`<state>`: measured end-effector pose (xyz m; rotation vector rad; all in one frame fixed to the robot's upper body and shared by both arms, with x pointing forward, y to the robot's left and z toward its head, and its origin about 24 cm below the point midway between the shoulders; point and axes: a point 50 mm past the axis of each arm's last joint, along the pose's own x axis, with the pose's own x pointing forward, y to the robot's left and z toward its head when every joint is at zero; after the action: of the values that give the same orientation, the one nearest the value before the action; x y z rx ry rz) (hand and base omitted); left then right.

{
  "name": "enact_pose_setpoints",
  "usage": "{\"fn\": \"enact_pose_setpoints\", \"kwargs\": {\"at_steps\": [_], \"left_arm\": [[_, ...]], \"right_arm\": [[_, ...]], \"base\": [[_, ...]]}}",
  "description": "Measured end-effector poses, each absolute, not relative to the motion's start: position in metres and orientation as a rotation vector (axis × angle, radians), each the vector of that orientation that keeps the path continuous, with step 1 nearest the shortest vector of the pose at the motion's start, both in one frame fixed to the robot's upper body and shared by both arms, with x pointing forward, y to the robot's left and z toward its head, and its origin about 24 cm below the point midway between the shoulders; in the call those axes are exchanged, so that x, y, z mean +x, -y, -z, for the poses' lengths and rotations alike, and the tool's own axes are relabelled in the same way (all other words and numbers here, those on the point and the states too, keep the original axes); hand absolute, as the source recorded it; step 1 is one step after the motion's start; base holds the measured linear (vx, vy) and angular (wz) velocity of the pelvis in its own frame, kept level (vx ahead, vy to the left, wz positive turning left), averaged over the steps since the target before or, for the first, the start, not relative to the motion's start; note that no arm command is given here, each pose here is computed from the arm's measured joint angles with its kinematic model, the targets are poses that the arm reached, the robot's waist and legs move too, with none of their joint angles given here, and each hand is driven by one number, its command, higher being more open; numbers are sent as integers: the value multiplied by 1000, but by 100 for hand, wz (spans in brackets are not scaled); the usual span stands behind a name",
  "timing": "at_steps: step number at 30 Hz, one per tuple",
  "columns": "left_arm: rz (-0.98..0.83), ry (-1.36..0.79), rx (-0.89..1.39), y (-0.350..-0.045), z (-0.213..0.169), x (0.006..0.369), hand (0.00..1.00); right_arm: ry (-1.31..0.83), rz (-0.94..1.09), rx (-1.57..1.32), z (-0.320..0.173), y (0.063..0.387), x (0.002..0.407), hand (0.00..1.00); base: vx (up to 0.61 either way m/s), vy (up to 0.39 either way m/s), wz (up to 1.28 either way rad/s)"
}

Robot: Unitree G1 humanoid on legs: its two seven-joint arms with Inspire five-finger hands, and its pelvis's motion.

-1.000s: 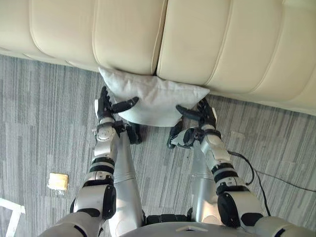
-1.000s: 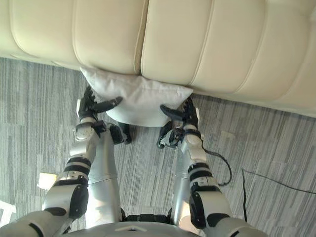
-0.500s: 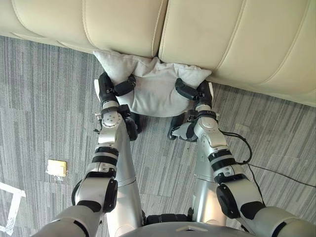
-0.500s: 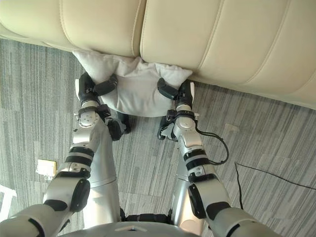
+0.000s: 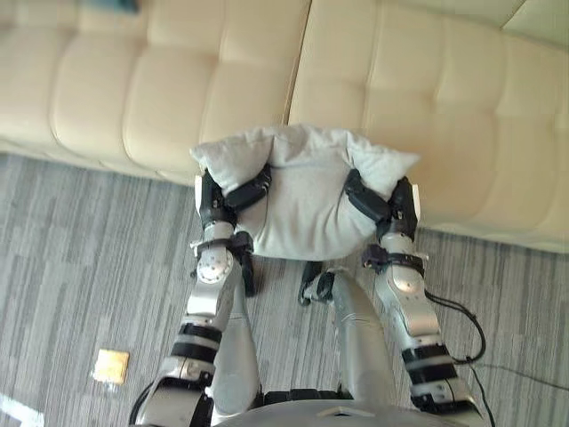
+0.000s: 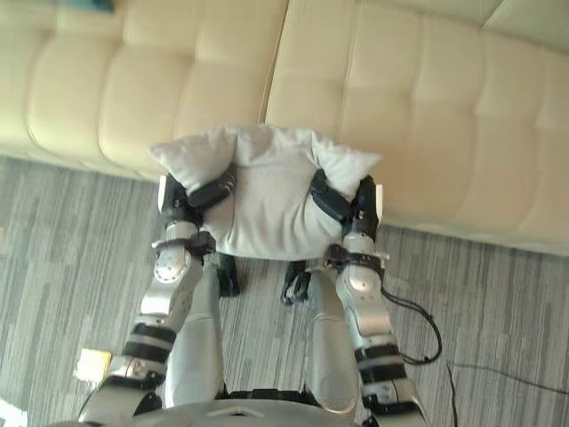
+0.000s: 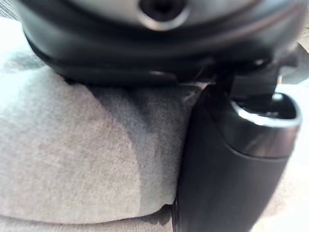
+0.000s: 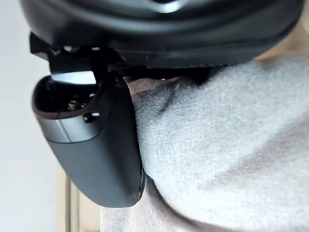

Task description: Pick up cushions and gather them together orderly.

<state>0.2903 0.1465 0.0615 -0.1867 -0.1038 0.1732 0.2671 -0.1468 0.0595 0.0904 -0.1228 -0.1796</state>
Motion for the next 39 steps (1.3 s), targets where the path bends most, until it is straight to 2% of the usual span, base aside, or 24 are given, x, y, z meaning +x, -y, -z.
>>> {"fn": "enact_pose_setpoints", "kwargs": {"at_steps": [12,27,35,39], "left_arm": [[-66,-178,-118,-139,11,224,0],[-58,-224,-155,-133,20,208,0],[-69,-288,-106,-146,31,194,0],[-74,-259,-95,-151,25,199,0]], "right_arm": [[-106,125,-234,0,175,210,0],[-82,94,-346,-9,182,206,0],[-156,36,-400,8,171,214,0],[-145,19,-411,6,168,219,0]], "base": [[183,-2,-14],[57,32,-14],[267,148,-59],[180,-26,11]]}}
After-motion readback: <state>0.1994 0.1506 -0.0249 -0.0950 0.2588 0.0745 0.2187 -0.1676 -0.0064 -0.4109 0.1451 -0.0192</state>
